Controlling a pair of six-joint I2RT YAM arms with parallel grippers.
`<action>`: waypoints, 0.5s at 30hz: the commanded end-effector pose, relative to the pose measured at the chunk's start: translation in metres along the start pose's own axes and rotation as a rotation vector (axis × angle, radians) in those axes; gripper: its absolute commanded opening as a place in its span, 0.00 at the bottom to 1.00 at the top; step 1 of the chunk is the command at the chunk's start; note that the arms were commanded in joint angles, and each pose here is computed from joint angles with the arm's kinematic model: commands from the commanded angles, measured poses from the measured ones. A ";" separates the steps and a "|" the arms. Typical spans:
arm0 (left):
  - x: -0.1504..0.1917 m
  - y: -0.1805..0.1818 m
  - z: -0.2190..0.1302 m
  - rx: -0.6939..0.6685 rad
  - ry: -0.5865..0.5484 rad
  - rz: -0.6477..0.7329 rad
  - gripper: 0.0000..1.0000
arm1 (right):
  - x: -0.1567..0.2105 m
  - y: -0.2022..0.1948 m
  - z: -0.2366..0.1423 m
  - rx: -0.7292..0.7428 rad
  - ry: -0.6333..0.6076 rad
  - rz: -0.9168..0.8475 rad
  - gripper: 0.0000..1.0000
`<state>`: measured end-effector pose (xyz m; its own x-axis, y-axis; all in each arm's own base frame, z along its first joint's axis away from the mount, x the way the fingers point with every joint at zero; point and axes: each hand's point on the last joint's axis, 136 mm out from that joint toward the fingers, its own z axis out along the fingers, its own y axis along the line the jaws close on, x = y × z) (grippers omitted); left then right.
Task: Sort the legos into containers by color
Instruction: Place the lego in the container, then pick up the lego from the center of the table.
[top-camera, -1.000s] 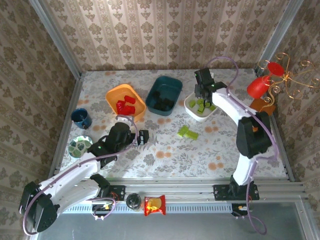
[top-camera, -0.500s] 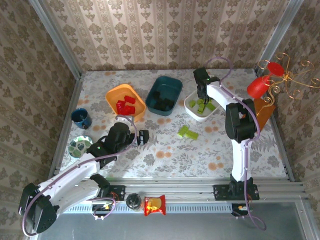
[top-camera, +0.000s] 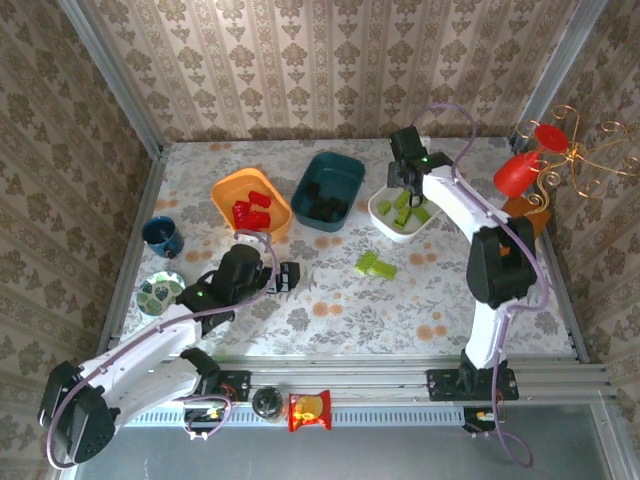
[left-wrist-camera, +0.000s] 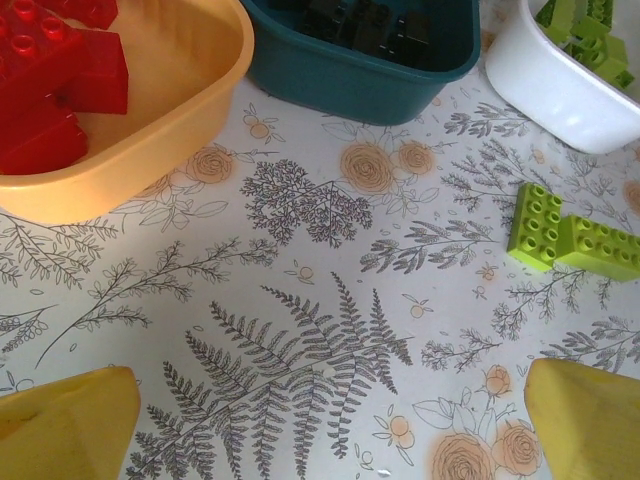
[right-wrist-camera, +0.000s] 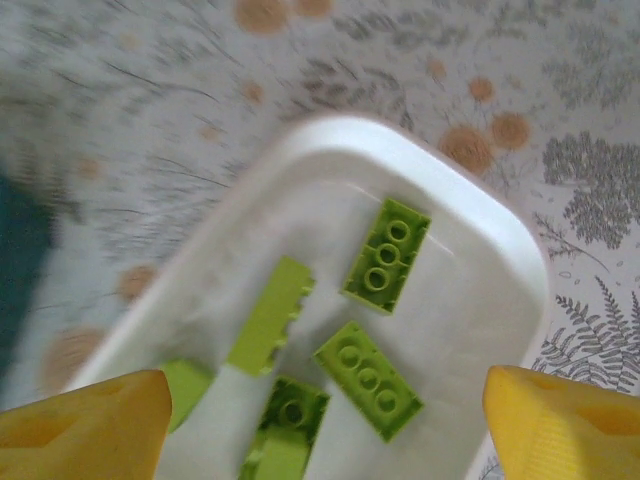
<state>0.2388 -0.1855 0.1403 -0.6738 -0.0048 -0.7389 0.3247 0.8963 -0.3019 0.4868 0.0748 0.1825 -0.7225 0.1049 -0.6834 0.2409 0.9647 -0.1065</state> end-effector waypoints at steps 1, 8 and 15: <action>-0.015 -0.010 -0.004 0.030 -0.020 0.028 1.00 | -0.011 0.017 -0.047 -0.107 -0.088 0.040 0.84; -0.016 -0.014 -0.002 0.047 -0.020 0.036 1.00 | 0.018 0.052 -0.115 -0.303 -0.147 -0.018 0.85; -0.008 -0.029 0.012 0.107 0.048 0.073 0.98 | 0.086 0.068 -0.142 -0.476 -0.080 -0.090 0.86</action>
<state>0.2409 -0.2006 0.1361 -0.6935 0.0514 -0.7186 0.3756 0.8769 -0.2998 0.3663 0.1746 0.2215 -0.6614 -0.0018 -0.7500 -0.1100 0.9894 0.0946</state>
